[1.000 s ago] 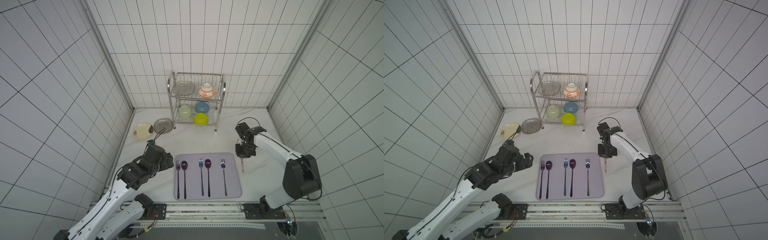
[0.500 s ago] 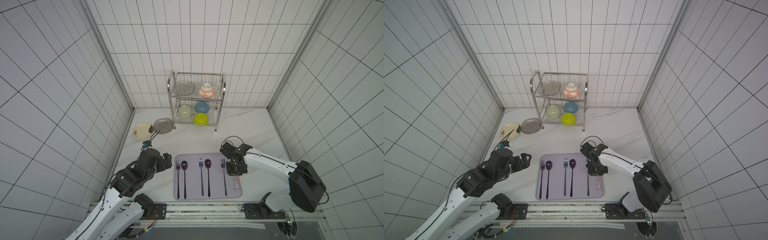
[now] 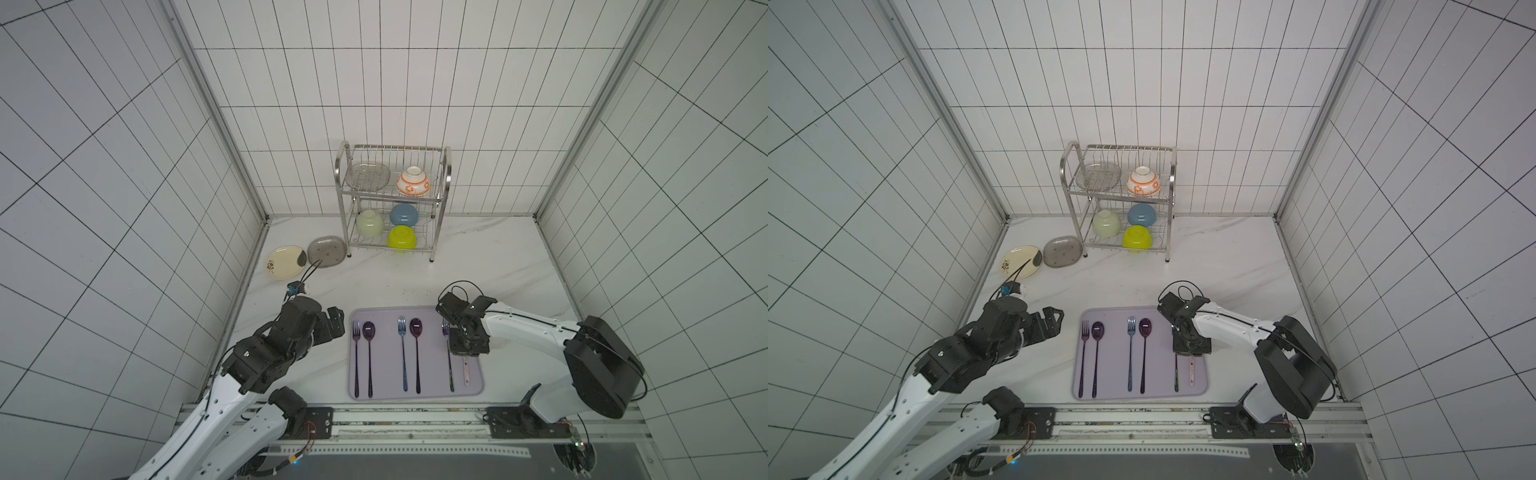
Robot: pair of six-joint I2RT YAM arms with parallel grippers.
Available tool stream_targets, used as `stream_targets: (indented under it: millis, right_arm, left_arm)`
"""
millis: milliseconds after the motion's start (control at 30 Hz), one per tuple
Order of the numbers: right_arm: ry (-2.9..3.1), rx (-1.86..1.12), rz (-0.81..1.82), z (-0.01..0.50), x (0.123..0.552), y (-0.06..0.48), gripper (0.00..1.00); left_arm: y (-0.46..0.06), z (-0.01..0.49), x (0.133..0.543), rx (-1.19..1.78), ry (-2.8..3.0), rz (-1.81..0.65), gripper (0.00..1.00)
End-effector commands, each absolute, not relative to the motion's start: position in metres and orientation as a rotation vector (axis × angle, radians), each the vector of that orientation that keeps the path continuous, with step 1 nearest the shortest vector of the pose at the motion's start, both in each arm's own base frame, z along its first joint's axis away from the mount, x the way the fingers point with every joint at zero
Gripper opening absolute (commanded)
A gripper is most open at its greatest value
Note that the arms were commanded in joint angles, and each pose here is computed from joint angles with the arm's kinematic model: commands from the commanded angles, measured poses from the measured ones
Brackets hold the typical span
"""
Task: Set the spoon and fork side by side
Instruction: Place the spoon on the tray.
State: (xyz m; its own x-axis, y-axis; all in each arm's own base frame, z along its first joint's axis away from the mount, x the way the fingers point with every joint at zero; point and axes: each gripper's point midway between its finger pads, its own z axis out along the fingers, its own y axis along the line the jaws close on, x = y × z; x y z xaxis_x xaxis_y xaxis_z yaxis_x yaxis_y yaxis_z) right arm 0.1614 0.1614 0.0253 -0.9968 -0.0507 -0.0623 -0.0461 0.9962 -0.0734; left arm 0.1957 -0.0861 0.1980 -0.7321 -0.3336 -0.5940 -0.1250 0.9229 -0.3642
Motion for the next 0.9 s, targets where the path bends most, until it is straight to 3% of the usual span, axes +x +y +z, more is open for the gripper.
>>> stream_targets:
  millis: [0, 467, 600, 700, 867]
  right_arm:
    - [3.067, -0.08, -0.114, 0.024, 0.156, 0.163, 0.04]
    - [3.071, -0.161, -0.185, 0.015, 0.152, 0.158, 0.05]
    - [3.077, -0.176, -0.195, 0.013, 0.152, 0.158, 0.12]
    - [3.076, -0.18, -0.197, 0.014, 0.152, 0.158, 0.23]
    - [3.062, -0.198, -0.194, 0.021, 0.155, 0.159, 0.29]
  left_arm:
    - [-0.089, 0.197, 0.197, -0.31, 2.384, -0.401, 0.98]
    - [-0.091, 0.197, 0.197, -0.301, 2.386, -0.402, 0.98]
    - [-0.09, 0.197, 0.197, -0.305, 2.386, -0.398, 0.98]
    - [-0.09, 0.196, 0.197, -0.306, 2.386, -0.396, 0.98]
    - [-0.09, 0.197, 0.197, -0.308, 2.382, -0.398, 0.98]
